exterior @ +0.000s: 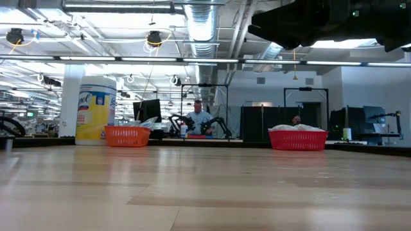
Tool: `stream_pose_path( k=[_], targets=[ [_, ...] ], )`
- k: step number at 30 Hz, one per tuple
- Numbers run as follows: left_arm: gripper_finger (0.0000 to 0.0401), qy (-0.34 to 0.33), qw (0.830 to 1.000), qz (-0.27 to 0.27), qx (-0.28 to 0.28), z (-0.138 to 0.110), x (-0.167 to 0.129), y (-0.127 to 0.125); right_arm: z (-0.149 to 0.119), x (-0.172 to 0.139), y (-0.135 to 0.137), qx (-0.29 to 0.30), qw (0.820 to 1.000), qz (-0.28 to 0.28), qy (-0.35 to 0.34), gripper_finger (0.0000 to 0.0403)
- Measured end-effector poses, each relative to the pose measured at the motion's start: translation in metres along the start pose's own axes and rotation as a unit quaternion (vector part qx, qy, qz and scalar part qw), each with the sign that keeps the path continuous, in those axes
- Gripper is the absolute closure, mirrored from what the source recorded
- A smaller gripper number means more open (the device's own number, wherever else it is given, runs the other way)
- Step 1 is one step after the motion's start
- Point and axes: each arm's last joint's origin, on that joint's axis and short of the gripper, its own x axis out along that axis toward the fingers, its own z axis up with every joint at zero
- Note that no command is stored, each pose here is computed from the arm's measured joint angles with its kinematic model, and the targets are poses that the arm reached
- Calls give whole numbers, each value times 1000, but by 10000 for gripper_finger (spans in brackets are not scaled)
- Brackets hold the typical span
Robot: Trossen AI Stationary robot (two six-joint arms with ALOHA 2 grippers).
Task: Pick & Place Travel size toiletries
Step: Put the comb into the bottom red bin, then return to Home Position
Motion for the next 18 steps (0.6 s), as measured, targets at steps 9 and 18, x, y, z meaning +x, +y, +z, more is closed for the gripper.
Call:
stream_pose_path(
  k=[9, 18],
  targets=[
    [259, 3, 1000, -3, -2, 3, -1, 0, -3, 2, -5, -4, 1000, -9, 11, 184],
    [245, 15, 1000, -16, 4, -1, -8, -3, -4, 2, -6, -4, 1000, -11, 13, 184]
  ],
)
